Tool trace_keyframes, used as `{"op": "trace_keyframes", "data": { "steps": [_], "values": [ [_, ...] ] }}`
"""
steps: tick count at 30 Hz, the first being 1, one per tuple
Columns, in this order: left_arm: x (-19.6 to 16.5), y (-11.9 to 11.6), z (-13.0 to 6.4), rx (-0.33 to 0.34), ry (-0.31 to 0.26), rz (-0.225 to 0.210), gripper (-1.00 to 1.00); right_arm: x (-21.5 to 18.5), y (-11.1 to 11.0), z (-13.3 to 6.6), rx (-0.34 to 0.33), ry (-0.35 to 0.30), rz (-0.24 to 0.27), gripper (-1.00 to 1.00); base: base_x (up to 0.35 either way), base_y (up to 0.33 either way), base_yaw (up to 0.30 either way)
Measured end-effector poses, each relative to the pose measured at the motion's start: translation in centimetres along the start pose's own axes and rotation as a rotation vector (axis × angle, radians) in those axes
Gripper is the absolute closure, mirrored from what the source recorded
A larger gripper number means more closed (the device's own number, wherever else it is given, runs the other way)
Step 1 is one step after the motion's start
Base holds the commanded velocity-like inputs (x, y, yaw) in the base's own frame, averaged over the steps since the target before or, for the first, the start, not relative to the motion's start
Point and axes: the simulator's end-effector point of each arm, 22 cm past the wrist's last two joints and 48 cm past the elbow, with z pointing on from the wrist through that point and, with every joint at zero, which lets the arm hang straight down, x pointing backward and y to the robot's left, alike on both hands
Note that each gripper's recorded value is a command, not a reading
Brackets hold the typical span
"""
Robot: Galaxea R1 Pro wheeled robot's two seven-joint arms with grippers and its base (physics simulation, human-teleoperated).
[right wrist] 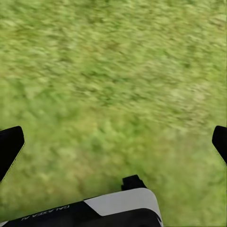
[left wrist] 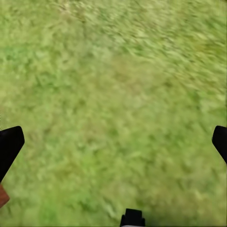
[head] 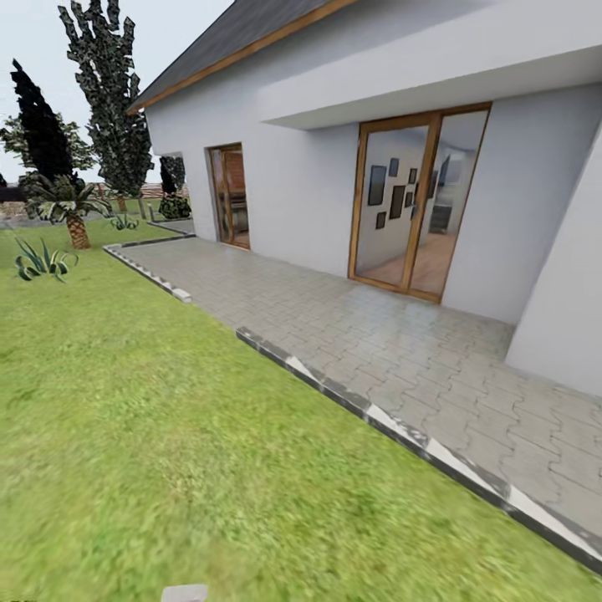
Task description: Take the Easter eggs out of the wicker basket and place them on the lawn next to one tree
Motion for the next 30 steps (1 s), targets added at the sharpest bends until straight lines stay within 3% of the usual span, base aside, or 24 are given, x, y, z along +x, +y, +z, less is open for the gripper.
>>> {"op": "trace_keyframes", "data": {
  "steps": [30],
  "values": [
    [0.00,0.01,0.00,0.000,0.000,0.000,-1.00,0.07,0.00,-0.01,0.000,0.001,0.000,-1.00,0.315,-0.080,0.243]
  ]
}}
